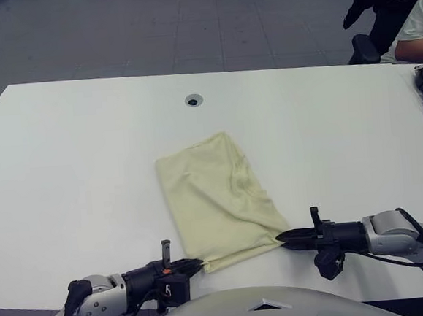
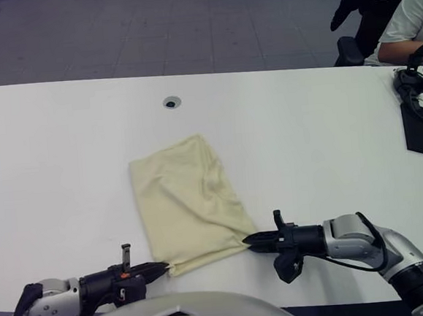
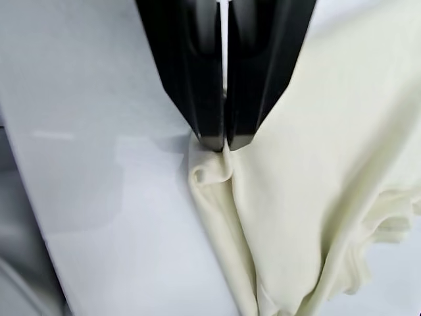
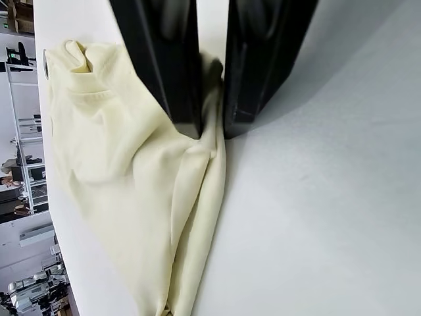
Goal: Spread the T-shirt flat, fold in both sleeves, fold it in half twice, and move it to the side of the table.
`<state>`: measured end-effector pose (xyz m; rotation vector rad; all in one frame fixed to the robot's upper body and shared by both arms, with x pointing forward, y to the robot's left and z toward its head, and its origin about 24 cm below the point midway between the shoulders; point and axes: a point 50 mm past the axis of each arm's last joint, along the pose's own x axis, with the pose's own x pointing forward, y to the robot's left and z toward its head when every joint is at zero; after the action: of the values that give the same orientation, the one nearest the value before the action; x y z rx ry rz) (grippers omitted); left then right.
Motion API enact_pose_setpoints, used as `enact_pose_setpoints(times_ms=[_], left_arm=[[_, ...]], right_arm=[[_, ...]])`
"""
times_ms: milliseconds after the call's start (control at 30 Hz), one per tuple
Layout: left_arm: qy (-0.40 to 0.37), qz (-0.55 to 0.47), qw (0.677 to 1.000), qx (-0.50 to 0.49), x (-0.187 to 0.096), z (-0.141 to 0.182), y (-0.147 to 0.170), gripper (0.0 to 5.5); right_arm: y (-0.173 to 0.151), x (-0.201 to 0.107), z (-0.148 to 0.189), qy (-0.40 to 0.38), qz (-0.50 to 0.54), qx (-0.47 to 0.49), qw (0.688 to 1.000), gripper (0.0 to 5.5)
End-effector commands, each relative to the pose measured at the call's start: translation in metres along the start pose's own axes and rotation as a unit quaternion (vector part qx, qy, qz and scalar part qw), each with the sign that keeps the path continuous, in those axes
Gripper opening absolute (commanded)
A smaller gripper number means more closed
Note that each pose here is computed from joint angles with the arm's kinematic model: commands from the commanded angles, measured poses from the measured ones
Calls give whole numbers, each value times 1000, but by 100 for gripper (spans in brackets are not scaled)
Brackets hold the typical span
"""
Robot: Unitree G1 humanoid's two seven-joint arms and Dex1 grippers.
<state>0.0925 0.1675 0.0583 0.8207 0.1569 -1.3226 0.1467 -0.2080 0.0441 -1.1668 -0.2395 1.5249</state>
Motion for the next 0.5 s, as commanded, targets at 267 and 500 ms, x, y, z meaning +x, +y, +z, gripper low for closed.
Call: enact_pose_setpoints(times_ms=[267, 500], left_arm=[[-70, -59, 989, -116, -43, 15, 3, 0], [-93, -122, 981, -115, -65, 34, 2, 0]], right_arm=[[-19, -27, 43, -118, 51, 373, 919, 8], [-41, -51, 63, -201, 71, 459, 863, 7]])
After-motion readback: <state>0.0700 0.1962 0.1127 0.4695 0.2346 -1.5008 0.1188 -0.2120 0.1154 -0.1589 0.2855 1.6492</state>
